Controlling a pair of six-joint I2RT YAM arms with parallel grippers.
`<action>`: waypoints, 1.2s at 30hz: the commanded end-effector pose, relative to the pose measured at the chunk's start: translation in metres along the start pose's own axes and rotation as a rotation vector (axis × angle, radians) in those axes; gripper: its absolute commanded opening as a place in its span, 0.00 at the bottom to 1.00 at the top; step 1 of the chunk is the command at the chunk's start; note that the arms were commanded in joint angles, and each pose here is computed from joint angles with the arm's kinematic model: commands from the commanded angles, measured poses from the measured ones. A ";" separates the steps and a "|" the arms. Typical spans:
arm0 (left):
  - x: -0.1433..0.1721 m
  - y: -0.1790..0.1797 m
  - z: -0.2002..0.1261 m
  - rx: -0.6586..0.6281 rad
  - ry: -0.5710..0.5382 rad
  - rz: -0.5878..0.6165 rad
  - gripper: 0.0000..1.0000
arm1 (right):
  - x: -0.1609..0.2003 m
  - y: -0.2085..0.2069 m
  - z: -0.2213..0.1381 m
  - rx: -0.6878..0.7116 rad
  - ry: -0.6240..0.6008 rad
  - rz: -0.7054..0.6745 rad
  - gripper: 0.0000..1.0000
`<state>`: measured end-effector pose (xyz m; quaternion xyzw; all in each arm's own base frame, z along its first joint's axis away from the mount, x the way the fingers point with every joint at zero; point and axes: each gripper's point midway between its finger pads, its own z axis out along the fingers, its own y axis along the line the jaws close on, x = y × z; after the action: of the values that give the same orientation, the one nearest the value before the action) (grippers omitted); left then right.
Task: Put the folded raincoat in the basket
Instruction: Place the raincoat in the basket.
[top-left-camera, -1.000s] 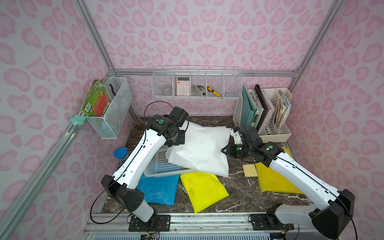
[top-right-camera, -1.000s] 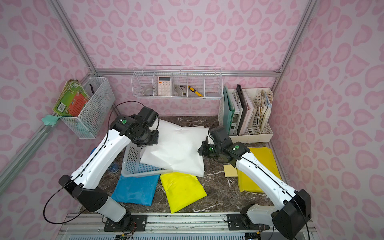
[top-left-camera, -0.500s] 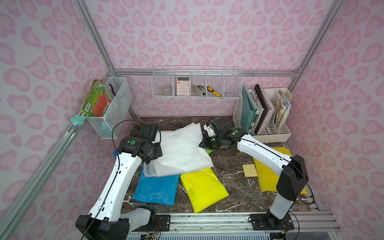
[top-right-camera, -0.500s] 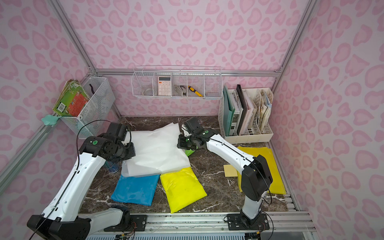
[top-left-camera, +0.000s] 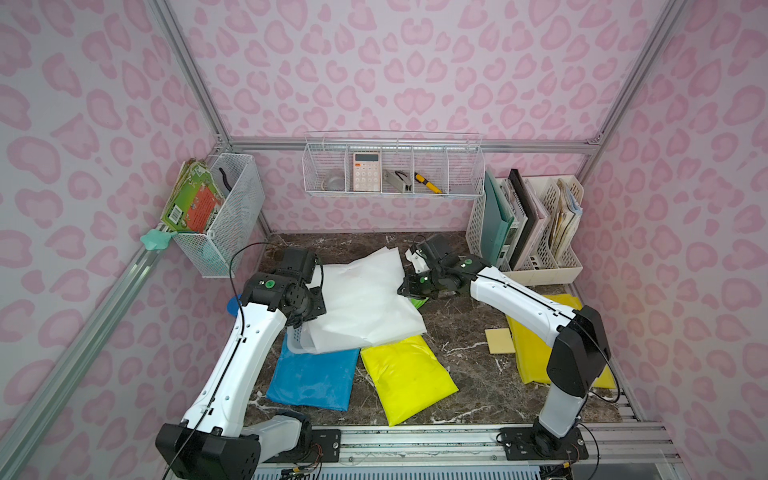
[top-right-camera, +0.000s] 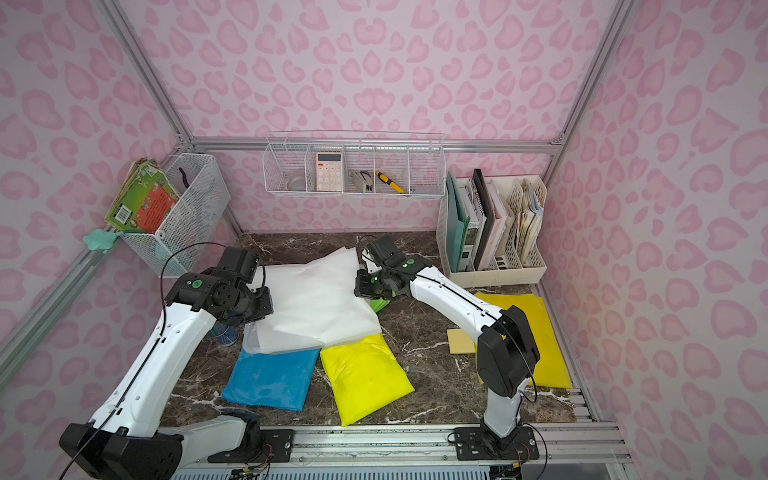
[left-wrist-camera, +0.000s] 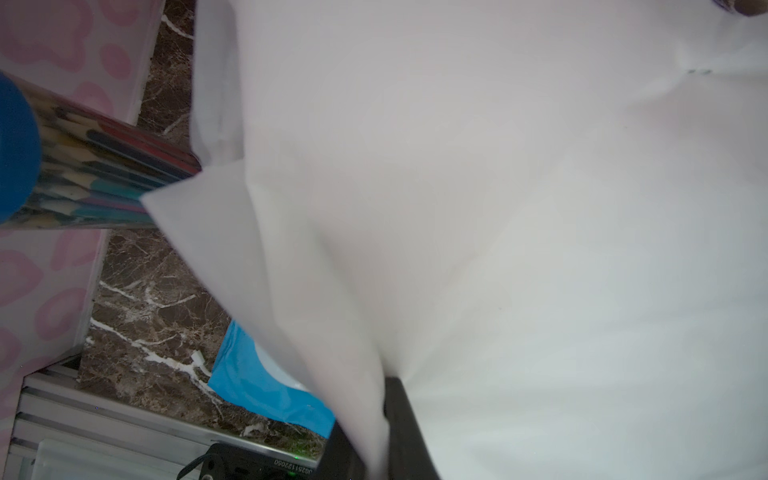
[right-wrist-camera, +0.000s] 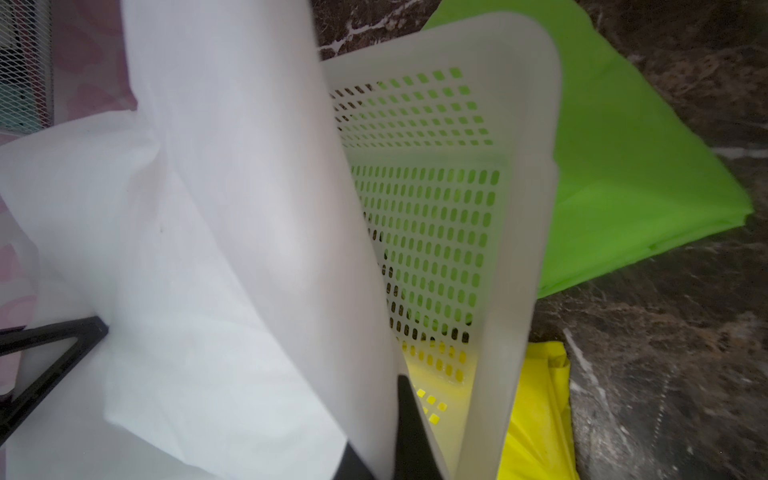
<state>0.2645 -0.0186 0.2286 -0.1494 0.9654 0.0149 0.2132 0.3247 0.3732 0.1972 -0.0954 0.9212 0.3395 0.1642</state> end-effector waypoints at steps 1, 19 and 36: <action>-0.006 0.011 0.004 -0.058 -0.012 -0.015 0.00 | -0.006 0.006 0.004 -0.018 0.000 -0.004 0.00; 0.010 -0.022 0.067 0.078 0.244 -0.068 0.00 | 0.017 -0.068 0.021 0.189 0.068 -0.006 0.00; 0.019 -0.112 0.066 0.267 0.232 0.067 0.00 | 0.027 -0.104 -0.052 0.077 0.016 0.031 0.00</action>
<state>0.3011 -0.1394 0.1646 -0.0787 0.9763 -0.1698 0.1084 0.3172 0.2421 0.1511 -0.0581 0.9451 0.2870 0.1448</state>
